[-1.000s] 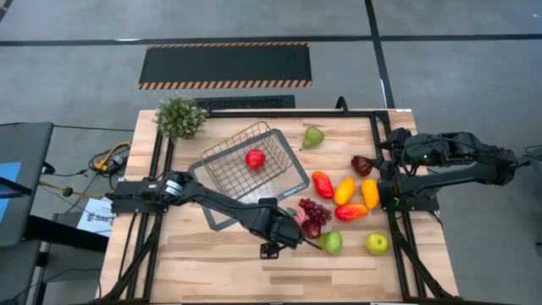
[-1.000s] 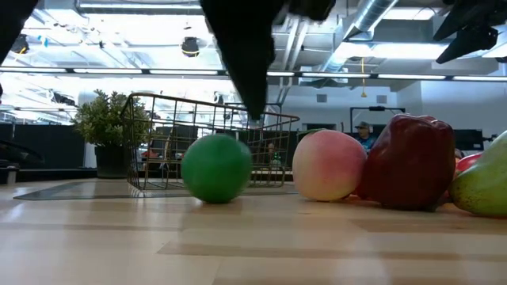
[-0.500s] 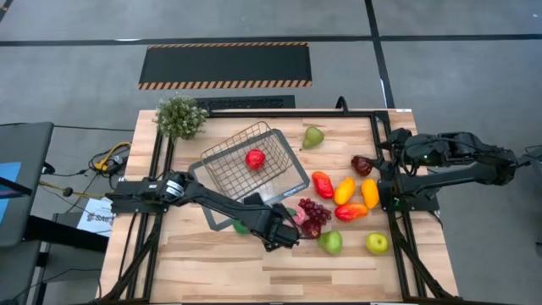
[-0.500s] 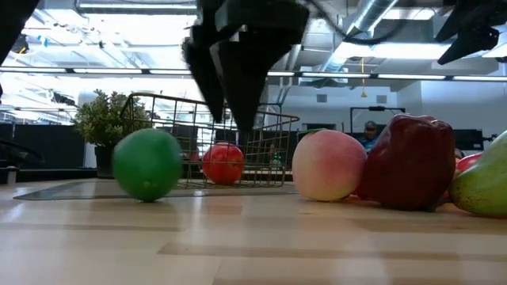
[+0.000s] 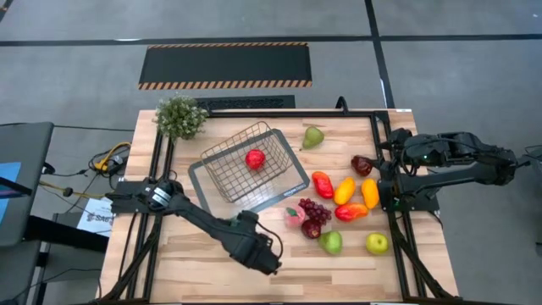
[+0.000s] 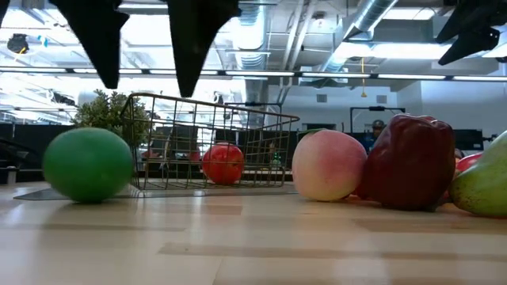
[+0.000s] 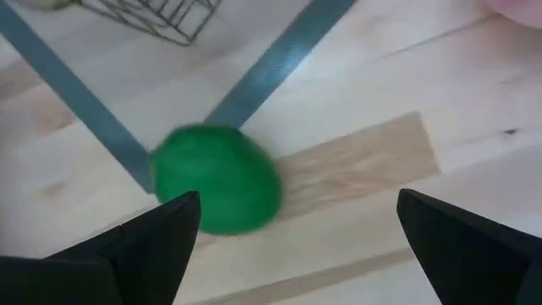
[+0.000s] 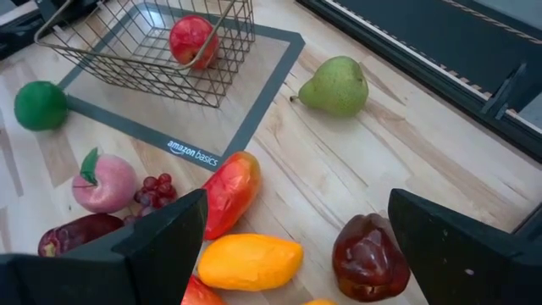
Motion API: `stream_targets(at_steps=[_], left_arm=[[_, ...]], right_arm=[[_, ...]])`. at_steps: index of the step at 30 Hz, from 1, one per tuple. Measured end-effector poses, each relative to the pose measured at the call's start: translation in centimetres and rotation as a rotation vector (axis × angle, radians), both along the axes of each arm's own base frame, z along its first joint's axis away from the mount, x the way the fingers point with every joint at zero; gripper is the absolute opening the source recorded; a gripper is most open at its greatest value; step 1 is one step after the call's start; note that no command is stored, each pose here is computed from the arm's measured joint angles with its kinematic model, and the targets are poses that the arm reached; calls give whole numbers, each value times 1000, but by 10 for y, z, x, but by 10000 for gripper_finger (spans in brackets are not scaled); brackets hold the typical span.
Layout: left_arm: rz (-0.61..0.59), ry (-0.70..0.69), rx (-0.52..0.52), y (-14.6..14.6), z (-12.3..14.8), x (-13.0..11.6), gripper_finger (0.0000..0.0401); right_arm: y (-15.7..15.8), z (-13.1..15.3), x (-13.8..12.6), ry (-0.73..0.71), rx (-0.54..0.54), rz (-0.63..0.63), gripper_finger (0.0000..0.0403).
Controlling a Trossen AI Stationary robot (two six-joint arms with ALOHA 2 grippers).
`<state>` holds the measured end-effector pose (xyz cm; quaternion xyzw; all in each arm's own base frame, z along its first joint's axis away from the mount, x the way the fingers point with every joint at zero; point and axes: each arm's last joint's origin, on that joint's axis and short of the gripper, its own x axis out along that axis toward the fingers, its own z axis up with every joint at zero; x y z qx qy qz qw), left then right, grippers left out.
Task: Build produce basket
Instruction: Put the green lime into the gold wire basket
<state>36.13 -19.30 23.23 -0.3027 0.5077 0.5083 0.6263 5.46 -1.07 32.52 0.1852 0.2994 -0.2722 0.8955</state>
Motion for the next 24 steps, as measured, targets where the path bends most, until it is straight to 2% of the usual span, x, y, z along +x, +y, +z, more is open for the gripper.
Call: stream_targets(at_steps=[9,13,20,24], left_arm=[[340,64,16,-1,-31,-17,385],[455,52,71,-4,-43,-26,385],[459,-34,198,9,-61,-26,385],[454,-53,206,21,-77,-23,385]], right_arm=[[0,0,0,-1,0,0,385],[0,0,0,-1,0,-1,385],[0,0,0,-1,-1,0,385],[0,0,0,0,-1,0,385]])
